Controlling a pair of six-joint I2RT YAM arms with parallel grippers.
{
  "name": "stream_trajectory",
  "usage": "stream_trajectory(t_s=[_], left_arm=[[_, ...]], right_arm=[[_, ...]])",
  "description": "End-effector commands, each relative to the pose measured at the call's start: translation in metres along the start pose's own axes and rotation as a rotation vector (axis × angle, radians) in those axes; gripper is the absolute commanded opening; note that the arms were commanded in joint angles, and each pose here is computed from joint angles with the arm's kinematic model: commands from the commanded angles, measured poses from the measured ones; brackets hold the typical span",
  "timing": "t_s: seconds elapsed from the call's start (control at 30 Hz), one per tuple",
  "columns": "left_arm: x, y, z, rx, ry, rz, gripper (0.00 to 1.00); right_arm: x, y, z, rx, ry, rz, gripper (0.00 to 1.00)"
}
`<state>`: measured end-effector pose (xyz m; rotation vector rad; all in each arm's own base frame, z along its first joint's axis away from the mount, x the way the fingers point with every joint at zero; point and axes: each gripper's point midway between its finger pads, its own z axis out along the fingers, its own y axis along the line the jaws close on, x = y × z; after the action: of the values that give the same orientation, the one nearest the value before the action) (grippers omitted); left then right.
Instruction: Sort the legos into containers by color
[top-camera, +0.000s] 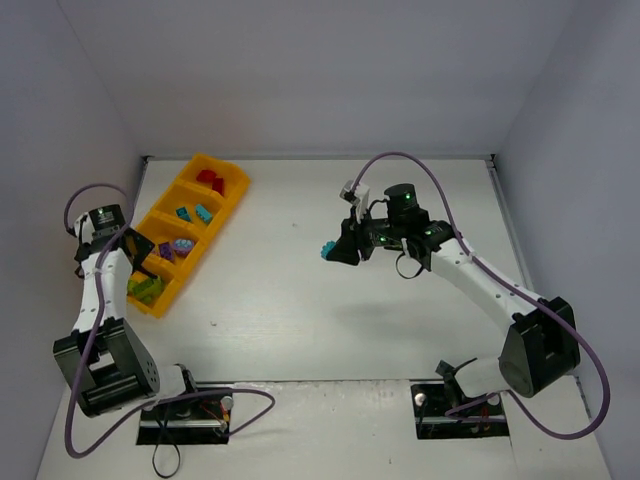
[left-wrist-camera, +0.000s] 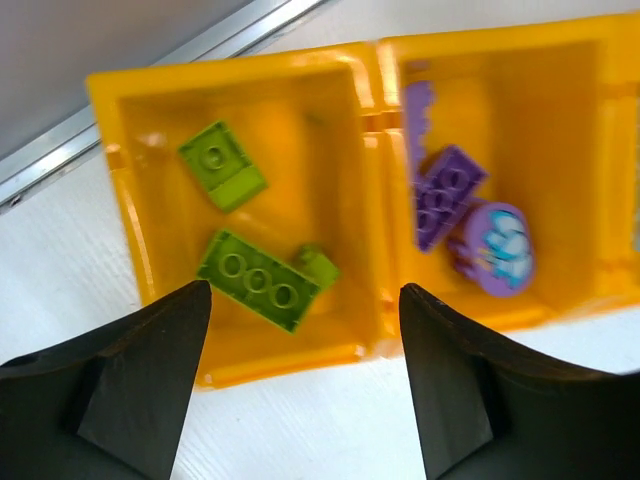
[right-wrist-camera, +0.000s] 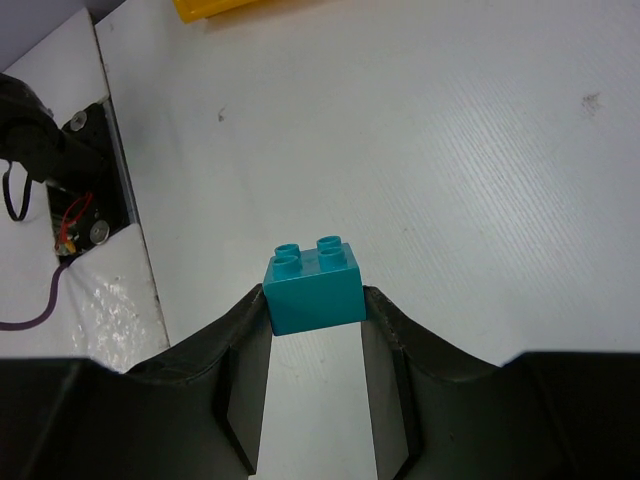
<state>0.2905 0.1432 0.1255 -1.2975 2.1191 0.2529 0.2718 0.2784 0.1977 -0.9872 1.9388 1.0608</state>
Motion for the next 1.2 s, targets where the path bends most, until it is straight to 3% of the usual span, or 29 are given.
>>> stream_trajectory(t_s=[0.0, 0.13, 0.2, 0.27, 0.4, 0.53, 0.73, 1.0, 1.17], left_arm=[[-0.041, -0.046, -0.049, 0.201, -0.125, 0.05, 0.7], [-0.031, -0.117, -0.11, 0.499, -0.226, 0.267, 0.7], [-0.008, -0.153, -0.156, 0.739, -0.233, 0.371, 0.7], [-0.001, -0.174, -0.185, 0.903, -0.247, 0.386, 0.7], [0.054, -0.208, -0.249, 1.203, -0.055, 0.496, 0.71], [0.092, -0.218, -0.298, 1.336, 0.158, 0.521, 0.8], [0.145, -0.224, -0.356, 1.475, 0.442, 0.513, 0.82], [0.194, -0.236, -0.391, 1.544, 0.559, 0.604, 0.82], [0.212, -0.239, -0.384, 1.496, 0.605, 0.643, 0.77]], right_arm=[[-0.032, 0.028, -0.002, -0.11, -0.089, -0.141, 0.0], [-0.036, 0.041, -0.003, -0.181, -0.099, -0.181, 0.01], [-0.038, 0.044, -0.003, -0.192, -0.104, -0.198, 0.01], [-0.041, 0.046, -0.004, -0.195, -0.11, -0.226, 0.01], [-0.045, 0.047, -0.01, -0.175, -0.128, -0.283, 0.02], [-0.045, 0.044, -0.013, -0.13, -0.134, -0.342, 0.02], [-0.049, 0.04, -0.021, -0.061, -0.146, -0.432, 0.03], [-0.055, 0.034, -0.023, 0.01, -0.147, -0.504, 0.06], [-0.06, 0.03, -0.026, 0.047, -0.152, -0.528, 0.06]])
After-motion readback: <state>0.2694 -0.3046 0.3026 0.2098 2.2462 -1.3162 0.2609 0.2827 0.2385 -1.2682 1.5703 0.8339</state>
